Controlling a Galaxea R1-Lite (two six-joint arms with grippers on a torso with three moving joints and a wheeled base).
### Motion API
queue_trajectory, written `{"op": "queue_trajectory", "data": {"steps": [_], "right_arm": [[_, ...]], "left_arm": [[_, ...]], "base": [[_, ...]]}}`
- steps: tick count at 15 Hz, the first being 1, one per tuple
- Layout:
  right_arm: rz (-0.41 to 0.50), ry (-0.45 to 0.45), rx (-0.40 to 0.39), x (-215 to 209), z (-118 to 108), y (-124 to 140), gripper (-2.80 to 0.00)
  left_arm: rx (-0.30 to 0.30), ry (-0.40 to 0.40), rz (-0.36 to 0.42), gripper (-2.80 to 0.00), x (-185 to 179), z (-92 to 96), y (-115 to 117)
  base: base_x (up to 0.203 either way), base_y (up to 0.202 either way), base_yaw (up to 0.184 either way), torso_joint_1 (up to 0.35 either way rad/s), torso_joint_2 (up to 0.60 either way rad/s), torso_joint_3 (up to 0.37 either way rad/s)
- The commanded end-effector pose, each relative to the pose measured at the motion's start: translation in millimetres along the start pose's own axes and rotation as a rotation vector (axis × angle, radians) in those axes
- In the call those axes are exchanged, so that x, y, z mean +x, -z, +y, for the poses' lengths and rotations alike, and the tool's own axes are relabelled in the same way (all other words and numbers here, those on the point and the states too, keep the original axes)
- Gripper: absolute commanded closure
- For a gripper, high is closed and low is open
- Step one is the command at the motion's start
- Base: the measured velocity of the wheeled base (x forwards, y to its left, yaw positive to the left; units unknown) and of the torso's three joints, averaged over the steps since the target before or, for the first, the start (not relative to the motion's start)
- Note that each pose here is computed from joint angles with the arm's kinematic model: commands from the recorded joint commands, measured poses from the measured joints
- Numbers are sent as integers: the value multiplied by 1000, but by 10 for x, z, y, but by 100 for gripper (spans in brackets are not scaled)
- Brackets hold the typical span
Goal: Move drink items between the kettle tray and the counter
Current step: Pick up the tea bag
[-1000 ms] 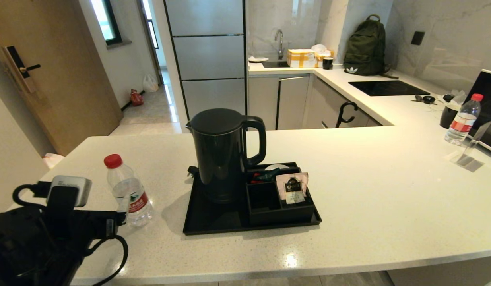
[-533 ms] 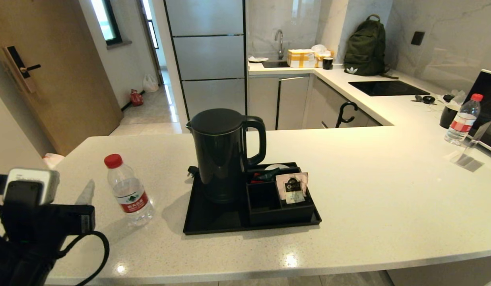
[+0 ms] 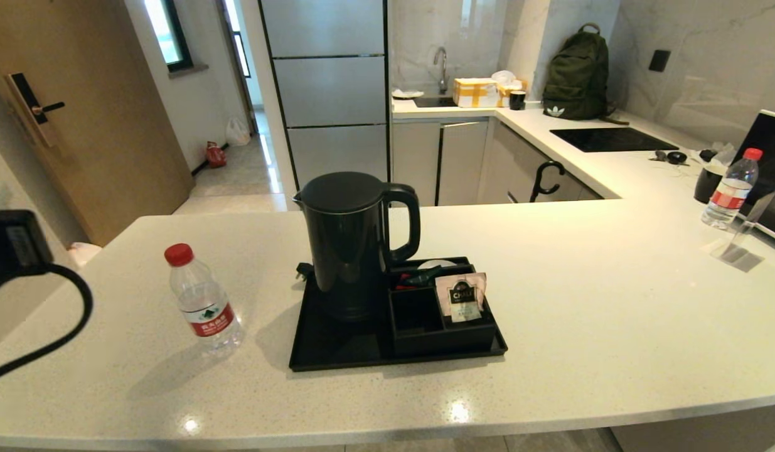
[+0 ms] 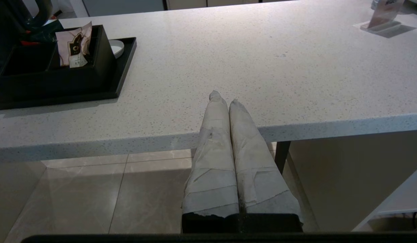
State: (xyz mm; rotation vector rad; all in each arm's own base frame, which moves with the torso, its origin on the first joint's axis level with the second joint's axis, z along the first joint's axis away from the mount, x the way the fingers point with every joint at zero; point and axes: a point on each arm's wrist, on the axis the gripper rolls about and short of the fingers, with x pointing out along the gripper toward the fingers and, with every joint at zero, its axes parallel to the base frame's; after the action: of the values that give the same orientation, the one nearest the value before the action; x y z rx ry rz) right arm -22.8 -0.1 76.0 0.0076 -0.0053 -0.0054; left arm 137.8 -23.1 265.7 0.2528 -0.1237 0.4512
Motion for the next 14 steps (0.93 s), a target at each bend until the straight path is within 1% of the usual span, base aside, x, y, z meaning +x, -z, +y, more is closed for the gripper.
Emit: {"op": "queue_trajectory", "data": {"steps": [1,2,3,4,6,8,9,10,11,13,14], "right_arm": [[1,1,0,1,0,3,0],[1,1,0,1,0,3,0],[1,1,0,1,0,3,0],[1,1,0,1,0,3,0],[1,1,0,1,0,3,0],[1,1,0,1,0,3,0],[1,1,0,1,0,3,0],[1,1,0,1,0,3,0],[1,1,0,1,0,3,0],[1,1,0,1,0,3,0],[1,1,0,1,0,3,0]], "left_arm": [[35,7,60,0,-263,301,-147],[16,5,64,0,-335,376,-168],[17,7,72,0,-412,434,-142],[37,13,102,0,-485,479,-85],[51,-4,146,0,-633,596,-3],[52,-8,155,0,-647,606,12],[48,2,183,0,-684,617,83],[36,5,213,0,-782,668,170],[3,0,220,0,-959,763,261],[-35,11,248,0,-1336,888,541],[-64,27,244,0,-1561,933,742]], "base": [[0,0,0,0,0,0],[0,0,0,0,0,0],[0,0,0,0,0,0],[0,0,0,0,0,0],[0,0,0,0,0,0],[0,0,0,0,0,0],[0,0,0,0,0,0],[0,0,0,0,0,0],[0,0,0,0,0,0],[0,0,0,0,0,0],[0,0,0,0,0,0]]}}
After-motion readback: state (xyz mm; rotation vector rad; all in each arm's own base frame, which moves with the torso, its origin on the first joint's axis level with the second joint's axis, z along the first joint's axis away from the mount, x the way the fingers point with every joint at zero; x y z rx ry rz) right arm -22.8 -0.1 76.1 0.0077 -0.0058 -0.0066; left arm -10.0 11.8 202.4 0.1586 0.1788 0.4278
